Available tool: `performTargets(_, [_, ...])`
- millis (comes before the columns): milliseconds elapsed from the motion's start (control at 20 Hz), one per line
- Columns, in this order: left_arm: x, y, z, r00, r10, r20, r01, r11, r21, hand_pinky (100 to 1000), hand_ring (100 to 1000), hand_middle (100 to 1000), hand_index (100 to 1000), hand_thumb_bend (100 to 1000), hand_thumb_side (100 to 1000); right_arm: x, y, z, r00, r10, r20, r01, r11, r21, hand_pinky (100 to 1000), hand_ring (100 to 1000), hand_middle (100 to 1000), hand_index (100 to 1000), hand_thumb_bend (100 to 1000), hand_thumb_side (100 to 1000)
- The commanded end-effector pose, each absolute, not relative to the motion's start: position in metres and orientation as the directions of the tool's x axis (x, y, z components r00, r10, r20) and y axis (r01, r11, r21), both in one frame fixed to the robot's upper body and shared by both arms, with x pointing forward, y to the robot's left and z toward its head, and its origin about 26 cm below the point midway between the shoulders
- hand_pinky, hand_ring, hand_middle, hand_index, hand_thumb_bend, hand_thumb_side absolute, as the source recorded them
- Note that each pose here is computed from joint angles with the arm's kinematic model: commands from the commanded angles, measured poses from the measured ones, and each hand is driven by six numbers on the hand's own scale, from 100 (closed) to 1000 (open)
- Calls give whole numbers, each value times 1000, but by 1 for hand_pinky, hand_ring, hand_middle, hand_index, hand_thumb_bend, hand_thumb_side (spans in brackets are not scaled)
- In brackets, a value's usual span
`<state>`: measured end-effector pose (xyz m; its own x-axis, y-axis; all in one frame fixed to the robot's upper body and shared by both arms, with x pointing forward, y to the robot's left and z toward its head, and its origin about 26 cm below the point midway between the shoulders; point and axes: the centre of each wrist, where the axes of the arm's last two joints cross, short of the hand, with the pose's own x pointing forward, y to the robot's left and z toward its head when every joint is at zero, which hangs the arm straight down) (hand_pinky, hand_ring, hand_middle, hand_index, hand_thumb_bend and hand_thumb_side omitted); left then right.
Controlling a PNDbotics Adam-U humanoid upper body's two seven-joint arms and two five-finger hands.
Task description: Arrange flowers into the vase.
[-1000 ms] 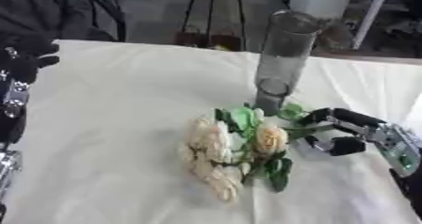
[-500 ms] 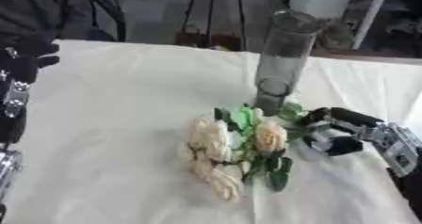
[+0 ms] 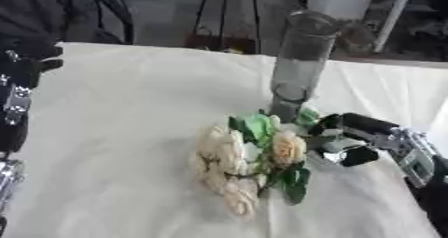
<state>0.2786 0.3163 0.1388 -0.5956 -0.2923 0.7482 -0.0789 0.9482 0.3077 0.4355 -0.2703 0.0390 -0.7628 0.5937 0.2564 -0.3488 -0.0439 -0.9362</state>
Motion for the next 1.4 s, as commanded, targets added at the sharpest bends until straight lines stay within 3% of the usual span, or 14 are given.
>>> performTargets(50, [279,317,148,-616,-306,726,-82,942,327,804,797,762,748,474,759,440,-267,54,-857,481,183,-305,-189,-933,773,751,663,833,219,491])
performTargets(650, [280,317,147,-615,-306,727,-83,942,325,804,797,761,748,474,761,439,-267,53,-861,488,142,-252,-166,-953,675,627,571,785,217,474])
performTargets(1150, [280,317,147,-615,-306,726,-84,942,326,805,797,762,748,473,761,436,-275,52,-857,501,121,-223,-149,-963,542,505,422,710,204,456])
performTargets(1400, [279,317,147,-615,-306,726,-85,942,325,805,797,762,748,474,760,436,-278,50,-853,509,116,-216,-142,-966,449,435,317,619,195,444])
